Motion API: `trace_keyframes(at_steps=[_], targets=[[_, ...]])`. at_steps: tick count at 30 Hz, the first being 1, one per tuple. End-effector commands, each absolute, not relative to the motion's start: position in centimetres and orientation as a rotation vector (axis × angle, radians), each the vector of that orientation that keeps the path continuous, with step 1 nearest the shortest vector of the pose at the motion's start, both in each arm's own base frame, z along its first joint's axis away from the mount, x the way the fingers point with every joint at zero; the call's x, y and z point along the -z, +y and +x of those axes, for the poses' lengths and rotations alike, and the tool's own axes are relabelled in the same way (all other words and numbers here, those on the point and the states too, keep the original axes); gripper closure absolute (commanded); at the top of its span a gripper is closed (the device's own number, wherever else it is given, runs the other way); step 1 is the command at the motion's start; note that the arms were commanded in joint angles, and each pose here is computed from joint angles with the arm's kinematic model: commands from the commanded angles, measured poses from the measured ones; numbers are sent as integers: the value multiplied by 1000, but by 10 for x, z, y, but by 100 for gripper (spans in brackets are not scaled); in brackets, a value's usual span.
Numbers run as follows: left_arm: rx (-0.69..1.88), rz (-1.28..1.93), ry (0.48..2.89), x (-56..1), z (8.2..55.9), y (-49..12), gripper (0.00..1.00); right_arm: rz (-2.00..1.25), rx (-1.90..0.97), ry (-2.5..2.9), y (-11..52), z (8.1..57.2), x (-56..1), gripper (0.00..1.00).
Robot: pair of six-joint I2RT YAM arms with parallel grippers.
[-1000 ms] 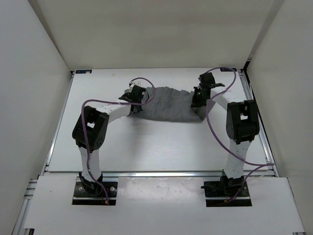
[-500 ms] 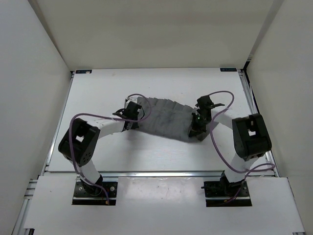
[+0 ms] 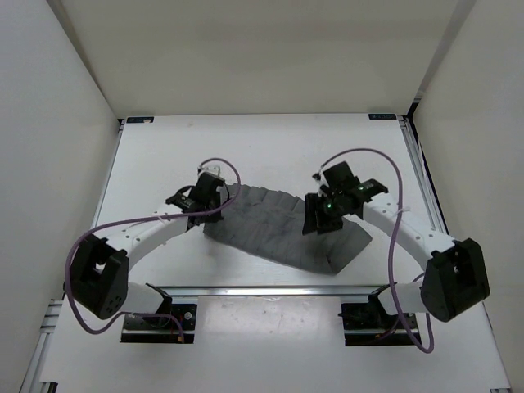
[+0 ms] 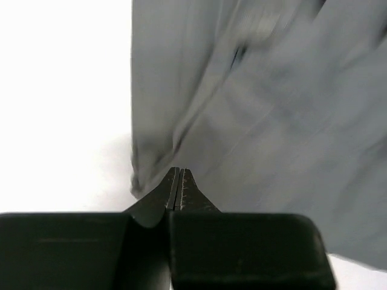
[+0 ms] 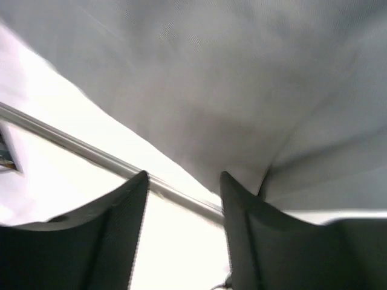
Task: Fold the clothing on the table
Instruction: Fold the skirt
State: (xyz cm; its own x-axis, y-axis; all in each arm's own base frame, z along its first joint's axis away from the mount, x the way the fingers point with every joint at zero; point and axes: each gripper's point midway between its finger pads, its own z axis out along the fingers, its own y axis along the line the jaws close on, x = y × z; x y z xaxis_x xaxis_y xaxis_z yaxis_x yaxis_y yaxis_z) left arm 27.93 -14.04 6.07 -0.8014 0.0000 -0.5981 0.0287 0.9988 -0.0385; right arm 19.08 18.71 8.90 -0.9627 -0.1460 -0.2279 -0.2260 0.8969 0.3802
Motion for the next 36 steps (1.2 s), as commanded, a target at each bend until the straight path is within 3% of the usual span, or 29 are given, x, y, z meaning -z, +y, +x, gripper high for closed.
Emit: trace_keyframes(at_steps=[1,6,14,31,34,36], targets=[[55,20,2346,-132,316,-138,91,-442,-675,2647,198,233,-137,40],[-25,-3,2339,-138,358,-118,86,-651,-589,2584,209,266,-137,35],[-7,-4,2440,-100,399,-117,90,-984,-655,2474,245,308,-127,32],[46,49,2604,-28,364,-136,93,-1180,-1179,2426,302,292,-74,37],[56,50,2616,-23,357,-136,94,-1159,-1243,2429,303,290,-69,40],[52,53,2627,-17,352,-136,94,-1152,-1278,2444,303,285,-67,48]])
